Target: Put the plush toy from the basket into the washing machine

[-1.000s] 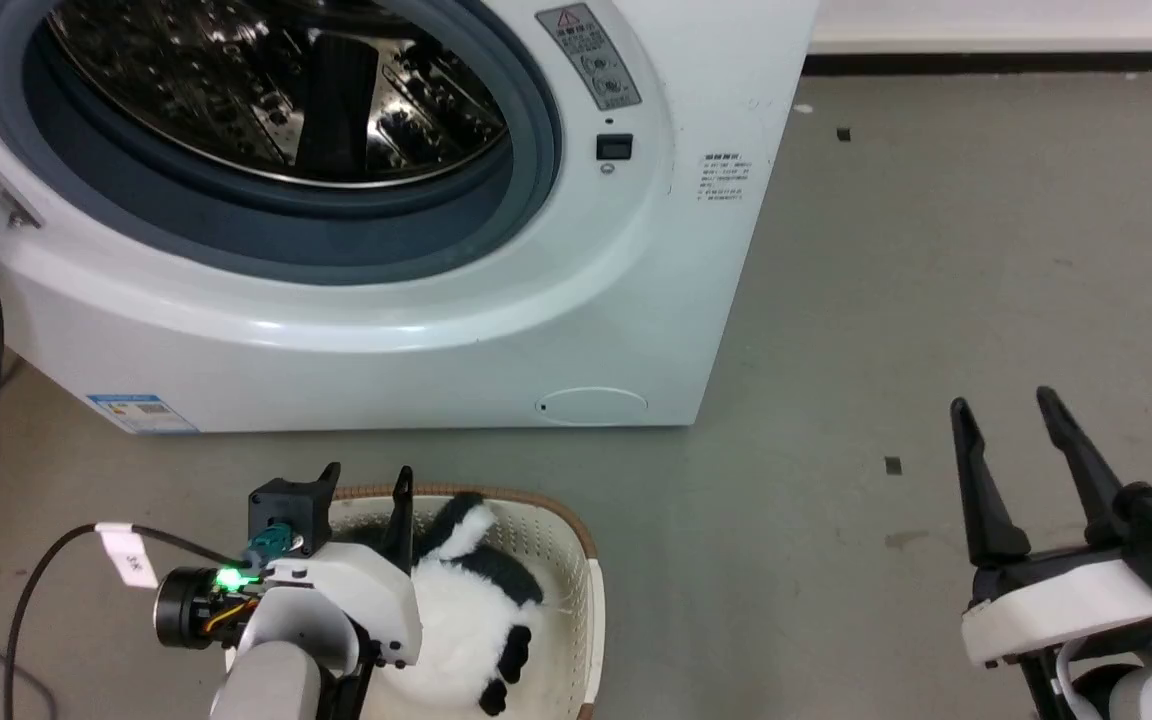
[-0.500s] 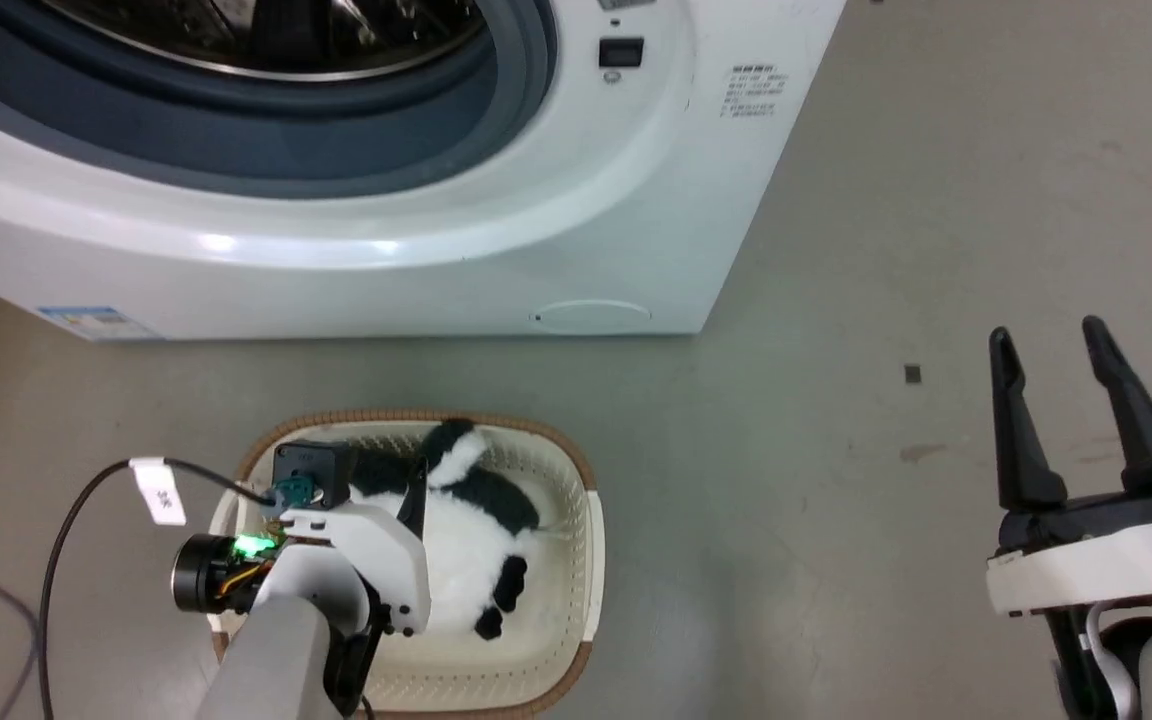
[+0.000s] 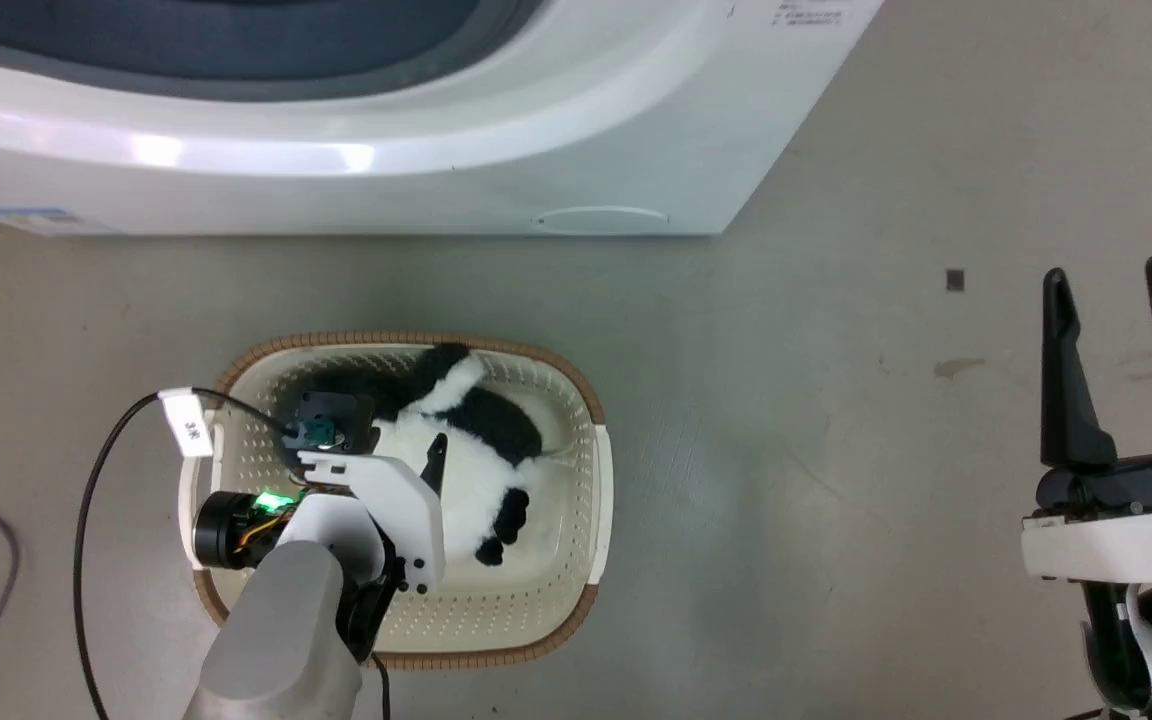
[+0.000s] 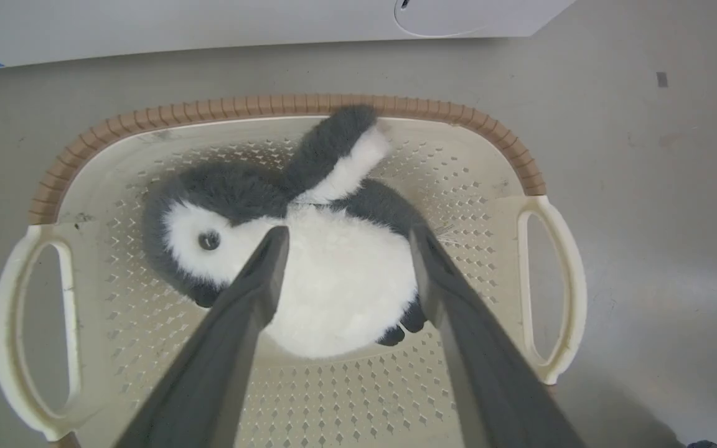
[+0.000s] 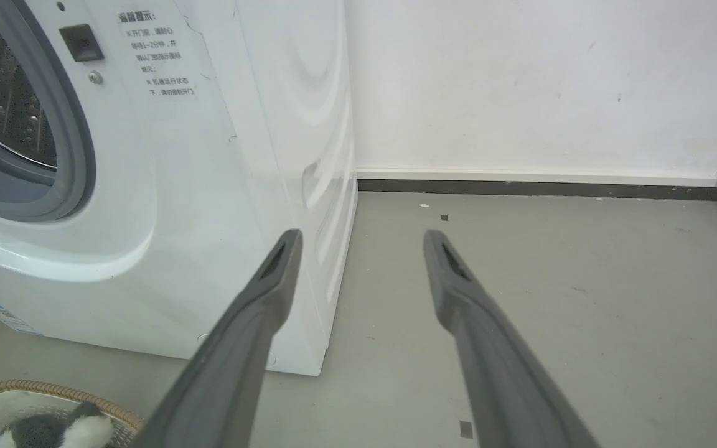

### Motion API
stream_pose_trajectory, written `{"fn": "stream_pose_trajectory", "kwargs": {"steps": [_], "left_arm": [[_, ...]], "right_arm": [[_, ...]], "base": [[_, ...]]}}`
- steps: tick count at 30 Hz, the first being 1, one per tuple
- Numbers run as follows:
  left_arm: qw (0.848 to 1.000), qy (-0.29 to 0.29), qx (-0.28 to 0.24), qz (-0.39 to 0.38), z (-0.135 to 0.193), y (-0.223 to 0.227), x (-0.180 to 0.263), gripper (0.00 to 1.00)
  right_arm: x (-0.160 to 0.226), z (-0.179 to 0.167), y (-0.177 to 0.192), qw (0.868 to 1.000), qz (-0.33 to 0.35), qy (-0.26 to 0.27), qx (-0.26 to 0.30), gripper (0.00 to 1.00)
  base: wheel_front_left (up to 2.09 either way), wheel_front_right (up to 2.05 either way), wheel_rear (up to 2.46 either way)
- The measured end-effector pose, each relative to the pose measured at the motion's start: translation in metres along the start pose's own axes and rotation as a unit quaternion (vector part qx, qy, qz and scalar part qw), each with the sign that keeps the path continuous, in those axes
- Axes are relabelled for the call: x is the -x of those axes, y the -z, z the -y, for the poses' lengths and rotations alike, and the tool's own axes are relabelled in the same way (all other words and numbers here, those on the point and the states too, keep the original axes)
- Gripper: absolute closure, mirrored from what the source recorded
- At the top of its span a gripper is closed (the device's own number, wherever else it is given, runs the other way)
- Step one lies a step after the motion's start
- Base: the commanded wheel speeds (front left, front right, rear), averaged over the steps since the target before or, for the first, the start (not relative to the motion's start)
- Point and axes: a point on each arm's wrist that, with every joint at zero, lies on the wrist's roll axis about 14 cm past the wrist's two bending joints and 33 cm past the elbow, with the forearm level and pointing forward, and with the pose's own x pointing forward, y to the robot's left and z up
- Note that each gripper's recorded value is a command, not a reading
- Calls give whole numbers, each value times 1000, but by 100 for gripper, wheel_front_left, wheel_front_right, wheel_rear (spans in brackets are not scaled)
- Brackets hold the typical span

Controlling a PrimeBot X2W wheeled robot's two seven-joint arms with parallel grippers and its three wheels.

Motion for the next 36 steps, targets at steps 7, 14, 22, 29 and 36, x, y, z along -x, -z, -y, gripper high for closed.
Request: {"fn": "stream_pose_trajectory", "kwargs": {"steps": [7,14,22,29,36], "left_arm": [[998,6,7,-54,0,26,-21,0],[995,10,7,-104,0,50,-41,0],[988,16,9,-153,-1,79,-60,0],[982,19,3,-189,-2,101,-74,0],[975,22,7,-223,-4,123,-84,0]], "right_arm": [[-10,5,19,1000,-9,6,0,0],[-20,11,40,1000,-19,15,-8,0],[-30,14,63,999,-28,19,-11,0],[-35,18,81,999,-34,24,-11,0],[-41,20,98,999,-36,27,-11,0]], "base": [[0,0,0],[0,0,0],[0,0,0],[0,0,0],[0,0,0]]}}
